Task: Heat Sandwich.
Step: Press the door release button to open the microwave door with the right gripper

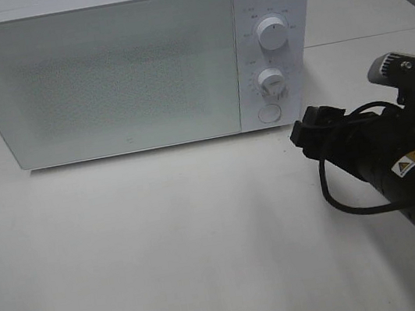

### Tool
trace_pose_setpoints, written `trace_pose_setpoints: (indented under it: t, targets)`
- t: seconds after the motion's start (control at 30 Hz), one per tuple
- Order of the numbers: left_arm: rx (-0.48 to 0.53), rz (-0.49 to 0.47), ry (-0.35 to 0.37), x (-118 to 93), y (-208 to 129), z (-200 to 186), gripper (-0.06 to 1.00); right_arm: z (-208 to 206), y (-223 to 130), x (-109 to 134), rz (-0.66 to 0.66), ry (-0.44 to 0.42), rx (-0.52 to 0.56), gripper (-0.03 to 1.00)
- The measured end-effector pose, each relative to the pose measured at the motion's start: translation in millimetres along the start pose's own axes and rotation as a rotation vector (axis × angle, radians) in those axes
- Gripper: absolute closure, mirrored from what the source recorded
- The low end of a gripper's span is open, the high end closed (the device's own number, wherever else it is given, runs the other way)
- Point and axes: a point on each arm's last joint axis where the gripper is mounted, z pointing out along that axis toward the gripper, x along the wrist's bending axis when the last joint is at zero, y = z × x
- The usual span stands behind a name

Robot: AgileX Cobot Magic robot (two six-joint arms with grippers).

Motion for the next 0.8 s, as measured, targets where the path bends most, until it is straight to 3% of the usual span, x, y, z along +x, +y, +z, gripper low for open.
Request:
trace_pose_setpoints:
  t: [0.1, 0.5, 0.6, 0.7, 0.73, 0.8]
  targets:
    - [0.0, 0.0, 0.0, 0.0, 0.0, 0.0, -0.02, 0.0, -0.3, 0.0, 0.102, -0.001, 0.003, 0.21]
    - [0.0, 0.0, 0.0, 0.0, 0.0, 0.0, -0.02, -0.5, -9.7, -1.5, 0.822, -0.06, 0.094, 0.31]
    - [0.0, 0.0, 0.0, 0.0, 0.0, 0.0, -0.02, -0.6, -10.1, -1.6, 0.921, -0.068, 0.096, 0.34]
    - [0.0, 0.0, 0.0, 0.0, 0.0, 0.0, -0.02, -0.6, -10.5, -1.4, 1.063, -0.076, 0.096, 0.45]
    - [0.0, 0.0, 0.0, 0.0, 0.0, 0.0, -0.02, -0.6, -10.6, -1.3, 1.112, -0.077, 0.096, 0.54]
    - [0.0, 0.0, 0.0, 0.0, 0.0, 0.0, -0.02, -0.6, -10.6, -1.3, 1.13, -0.079, 0.096, 0.59]
